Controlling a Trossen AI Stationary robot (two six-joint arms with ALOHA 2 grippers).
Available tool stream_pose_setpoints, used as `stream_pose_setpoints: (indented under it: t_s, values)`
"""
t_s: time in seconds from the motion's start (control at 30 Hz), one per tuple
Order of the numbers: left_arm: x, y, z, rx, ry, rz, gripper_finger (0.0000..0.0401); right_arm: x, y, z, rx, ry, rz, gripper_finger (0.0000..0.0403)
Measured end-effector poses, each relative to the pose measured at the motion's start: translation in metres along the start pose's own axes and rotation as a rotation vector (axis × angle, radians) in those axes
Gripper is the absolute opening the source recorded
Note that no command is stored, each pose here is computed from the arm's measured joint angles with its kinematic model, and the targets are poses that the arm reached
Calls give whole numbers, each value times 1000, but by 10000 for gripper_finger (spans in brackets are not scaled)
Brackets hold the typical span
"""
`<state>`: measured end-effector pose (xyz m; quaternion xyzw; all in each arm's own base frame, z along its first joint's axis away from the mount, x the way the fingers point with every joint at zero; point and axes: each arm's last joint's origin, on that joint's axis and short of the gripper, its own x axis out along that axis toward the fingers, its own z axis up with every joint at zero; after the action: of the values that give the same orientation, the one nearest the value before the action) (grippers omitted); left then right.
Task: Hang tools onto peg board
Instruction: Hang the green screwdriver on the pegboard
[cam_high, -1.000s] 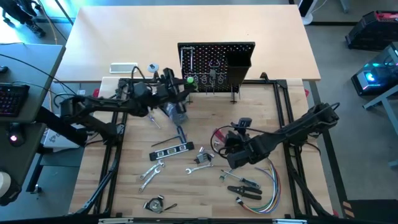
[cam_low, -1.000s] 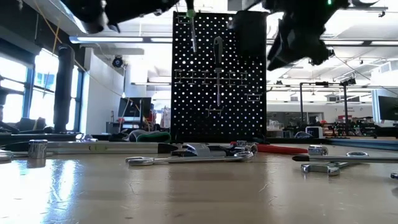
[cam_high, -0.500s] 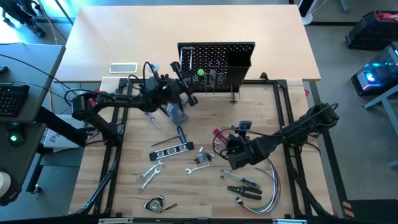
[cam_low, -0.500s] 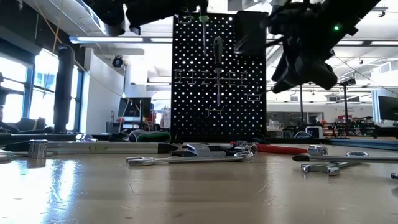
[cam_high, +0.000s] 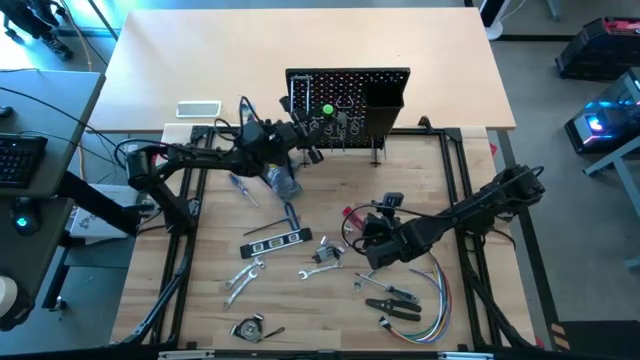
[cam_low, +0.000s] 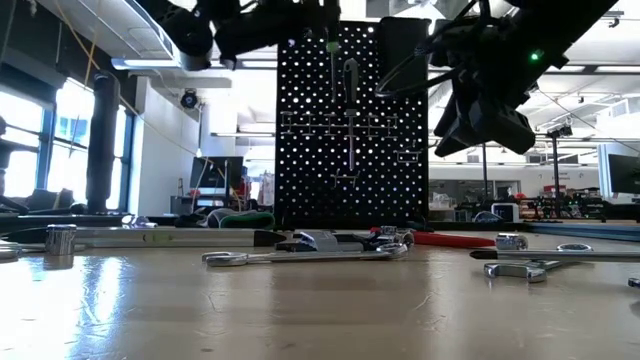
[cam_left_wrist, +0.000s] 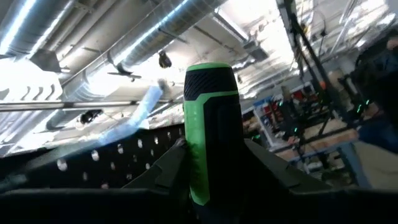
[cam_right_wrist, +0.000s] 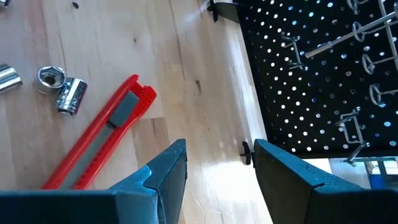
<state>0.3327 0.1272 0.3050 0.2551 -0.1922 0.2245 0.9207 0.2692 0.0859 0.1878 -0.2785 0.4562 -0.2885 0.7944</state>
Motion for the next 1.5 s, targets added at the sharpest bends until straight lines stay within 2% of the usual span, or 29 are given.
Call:
stream_pose_setpoints:
  t_s: [0.23,0.77,0.97,1.3,1.5]
  values:
    - [1,1,-1,22,19,50,110,-2,1,0,2,-2,10,176]
    - [1,-2,-12,39,96,52,110,-2,2,0,9,-6,12,176]
    - [1,-4,-29,9,131,57,110,-2,2,1,15,-10,13,176]
    - [1,4,-40,-68,158,101,111,-2,2,1,14,-8,16,176]
    - [0,4,-44,-104,197,98,155,-2,2,1,14,-8,16,176]
